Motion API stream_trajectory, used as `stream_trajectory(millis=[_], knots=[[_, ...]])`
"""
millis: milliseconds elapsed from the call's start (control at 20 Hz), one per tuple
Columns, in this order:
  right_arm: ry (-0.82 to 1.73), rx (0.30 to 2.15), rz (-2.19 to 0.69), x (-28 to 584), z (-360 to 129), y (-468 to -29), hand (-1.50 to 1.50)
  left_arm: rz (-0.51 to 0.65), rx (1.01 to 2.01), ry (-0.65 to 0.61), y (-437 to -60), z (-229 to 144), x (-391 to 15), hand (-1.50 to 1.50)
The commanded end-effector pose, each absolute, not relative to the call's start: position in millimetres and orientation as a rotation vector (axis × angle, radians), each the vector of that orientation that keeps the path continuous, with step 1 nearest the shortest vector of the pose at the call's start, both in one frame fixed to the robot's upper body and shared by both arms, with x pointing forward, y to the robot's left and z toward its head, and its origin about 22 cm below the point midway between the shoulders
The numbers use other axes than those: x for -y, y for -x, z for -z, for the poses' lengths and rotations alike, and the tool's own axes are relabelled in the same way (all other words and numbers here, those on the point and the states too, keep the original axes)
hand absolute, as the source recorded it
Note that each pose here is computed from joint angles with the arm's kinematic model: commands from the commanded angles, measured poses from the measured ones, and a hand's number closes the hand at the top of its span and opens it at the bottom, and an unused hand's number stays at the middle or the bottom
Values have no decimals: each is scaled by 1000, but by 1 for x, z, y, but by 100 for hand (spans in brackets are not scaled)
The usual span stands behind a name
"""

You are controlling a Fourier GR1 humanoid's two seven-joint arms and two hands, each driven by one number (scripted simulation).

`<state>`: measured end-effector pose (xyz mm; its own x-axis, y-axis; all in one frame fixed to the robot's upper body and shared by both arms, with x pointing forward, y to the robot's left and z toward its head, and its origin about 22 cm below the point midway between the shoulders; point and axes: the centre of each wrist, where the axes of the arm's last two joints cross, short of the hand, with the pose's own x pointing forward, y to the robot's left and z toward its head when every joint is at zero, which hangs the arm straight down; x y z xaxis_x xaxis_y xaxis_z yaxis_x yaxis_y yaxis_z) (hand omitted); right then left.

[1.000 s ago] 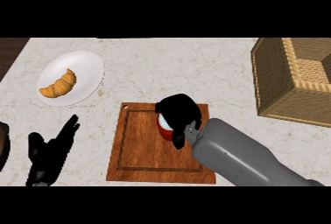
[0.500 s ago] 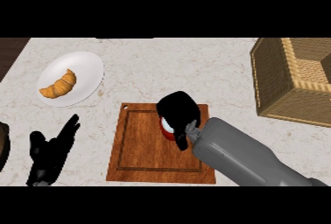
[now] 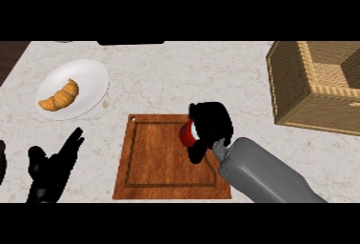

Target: Pick the can from the cutting board and place it in the basket

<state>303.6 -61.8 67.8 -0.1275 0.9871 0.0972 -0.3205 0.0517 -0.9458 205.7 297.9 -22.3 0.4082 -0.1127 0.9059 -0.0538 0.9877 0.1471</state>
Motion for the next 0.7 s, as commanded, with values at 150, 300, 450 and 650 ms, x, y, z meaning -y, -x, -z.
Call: stream_trajectory(millis=[150, 300, 450, 650], knots=[[848, 1235, -885, 73, -97, -290, 150, -16, 999, -166, -175, 55, -304, 0], [675, 1493, -517, 72, -148, -287, 150, -4, 1013, -163, -179, 50, -297, 0], [747, 1644, -420, 87, -186, -275, 150, -6, 1004, -191, -185, 52, -303, 0], [788, 1659, -251, 108, -224, -264, 150, 3, 994, -165, -191, 49, -301, 0]])
